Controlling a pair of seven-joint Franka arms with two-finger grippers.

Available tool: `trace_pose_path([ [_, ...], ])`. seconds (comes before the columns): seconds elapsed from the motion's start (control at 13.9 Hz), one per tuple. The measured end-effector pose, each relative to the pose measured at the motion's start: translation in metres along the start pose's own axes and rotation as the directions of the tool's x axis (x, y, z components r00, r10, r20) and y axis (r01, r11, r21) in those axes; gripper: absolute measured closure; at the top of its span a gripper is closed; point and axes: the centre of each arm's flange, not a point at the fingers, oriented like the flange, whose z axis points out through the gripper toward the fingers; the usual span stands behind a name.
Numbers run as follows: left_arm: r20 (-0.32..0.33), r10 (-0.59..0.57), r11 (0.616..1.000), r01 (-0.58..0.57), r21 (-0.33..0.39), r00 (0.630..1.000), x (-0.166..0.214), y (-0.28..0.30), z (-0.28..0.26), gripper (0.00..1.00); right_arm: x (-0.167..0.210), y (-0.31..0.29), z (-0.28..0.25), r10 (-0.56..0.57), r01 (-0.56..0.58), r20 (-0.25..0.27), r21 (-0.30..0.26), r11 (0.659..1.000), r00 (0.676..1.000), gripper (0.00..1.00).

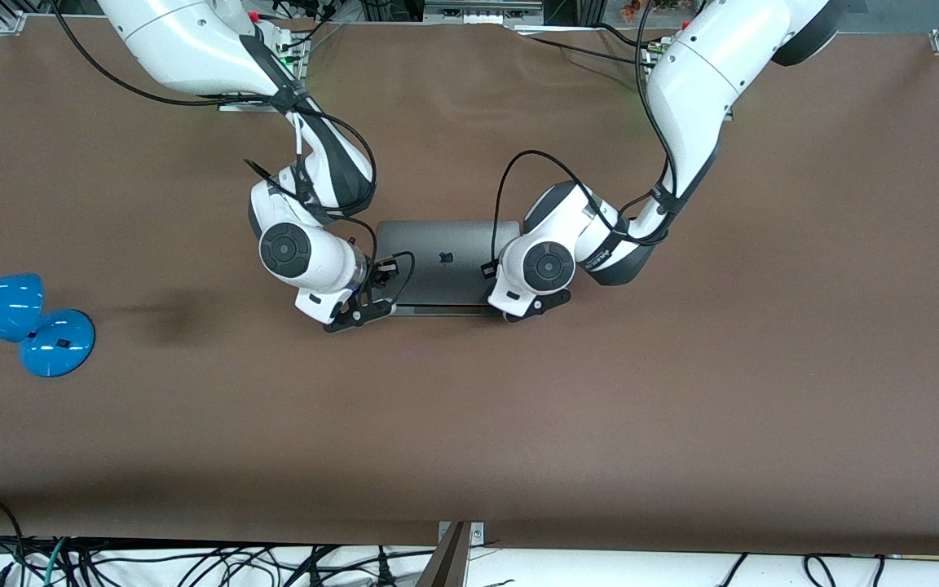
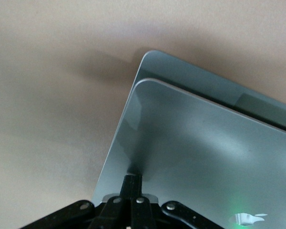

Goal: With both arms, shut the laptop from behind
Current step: 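Press the screen flat onto the keyboard with both grippers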

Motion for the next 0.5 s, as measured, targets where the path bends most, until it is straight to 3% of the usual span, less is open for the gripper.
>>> trace_pose_path([
  [0.5, 0.001, -0.012, 1.000, 0.012, 0.000, 1.000, 0.0095, -0.0008, 0.0088, 0.99, 0.0069, 0.0129, 0.0134, -0.052, 0.052, -0.014, -0.002, 0.999, 0.999, 0.99],
])
